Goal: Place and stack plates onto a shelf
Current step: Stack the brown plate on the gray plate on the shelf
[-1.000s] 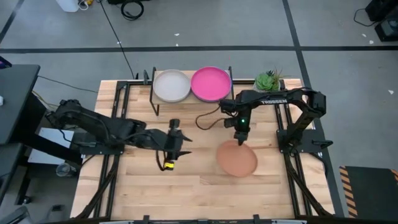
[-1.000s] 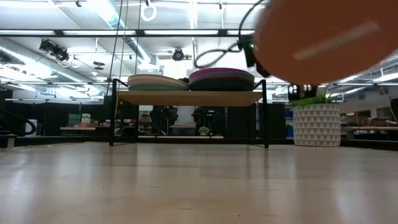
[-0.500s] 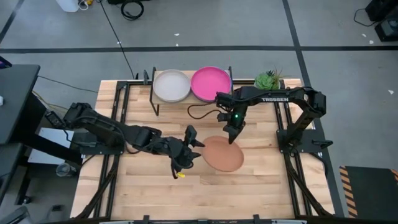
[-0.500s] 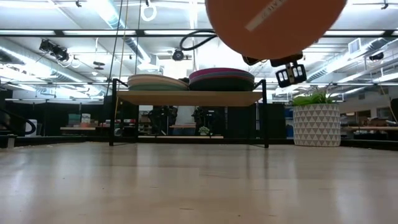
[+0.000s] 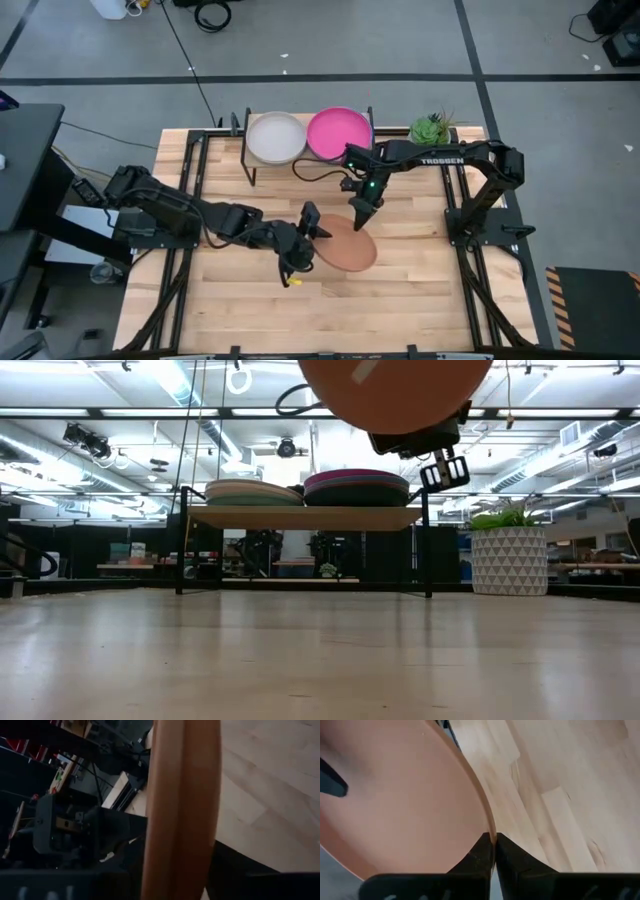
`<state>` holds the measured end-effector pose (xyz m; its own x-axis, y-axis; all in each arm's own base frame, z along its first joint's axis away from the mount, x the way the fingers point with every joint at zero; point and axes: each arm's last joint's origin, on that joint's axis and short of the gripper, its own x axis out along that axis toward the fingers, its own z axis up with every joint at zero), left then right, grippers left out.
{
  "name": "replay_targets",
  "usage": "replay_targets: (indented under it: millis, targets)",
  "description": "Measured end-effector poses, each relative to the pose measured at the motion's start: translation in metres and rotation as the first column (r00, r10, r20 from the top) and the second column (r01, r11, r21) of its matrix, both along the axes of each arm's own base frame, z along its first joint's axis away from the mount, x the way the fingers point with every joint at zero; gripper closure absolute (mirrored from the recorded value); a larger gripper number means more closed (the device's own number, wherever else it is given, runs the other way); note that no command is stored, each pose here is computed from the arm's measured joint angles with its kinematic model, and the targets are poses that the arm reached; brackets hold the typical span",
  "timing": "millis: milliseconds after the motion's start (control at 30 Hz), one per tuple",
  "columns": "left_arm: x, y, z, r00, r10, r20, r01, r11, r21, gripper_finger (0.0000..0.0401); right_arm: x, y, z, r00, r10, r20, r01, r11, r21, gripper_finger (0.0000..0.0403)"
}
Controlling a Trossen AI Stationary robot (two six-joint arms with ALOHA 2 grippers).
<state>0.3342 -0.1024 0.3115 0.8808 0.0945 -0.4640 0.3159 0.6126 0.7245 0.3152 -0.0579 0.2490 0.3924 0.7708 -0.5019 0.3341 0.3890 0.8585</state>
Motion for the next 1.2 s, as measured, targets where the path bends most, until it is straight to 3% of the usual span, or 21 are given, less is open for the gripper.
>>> replay_targets:
  millis: [233,400,667,867,1000,1200]
  targets:
    - [0.000,0.000,0.000,1.000,-0.002,0.000,0.002,1.000,0.000,0.0309,0.001,0.000,0.001,1.000,-0.007,0.009,0.007,1.000,-0.001,0.0376]
    - [0.000,-0.001,0.000,1.000,0.000,-0.004,0.000,1.000,-0.007,0.0358,0.006,-0.001,0.003,0.998,-0.018,0.052,0.018,1.000,0.008,0.0336]
    - [-0.002,-0.003,0.001,1.000,0.027,0.010,-0.027,1.000,-0.016,0.0340,0.004,-0.021,0.010,0.993,-0.084,0.088,0.078,0.995,0.066,0.0272]
    - [-0.021,-0.010,0.017,0.994,0.101,0.045,-0.097,0.992,-0.086,0.0346,-0.026,-0.046,0.048,0.960,-0.203,0.193,0.202,0.979,0.026,0.0263]
    - [-0.044,-0.001,0.036,0.970,0.229,0.079,-0.219,0.968,-0.123,0.0351,-0.059,-0.052,0.085,0.903,-0.302,0.306,0.343,0.935,-0.089,0.0263]
    - [-0.074,0.031,0.058,0.901,0.420,0.111,-0.409,0.906,-0.113,0.0351,-0.106,-0.044,0.128,0.783,-0.408,0.469,0.559,0.793,-0.244,0.0263]
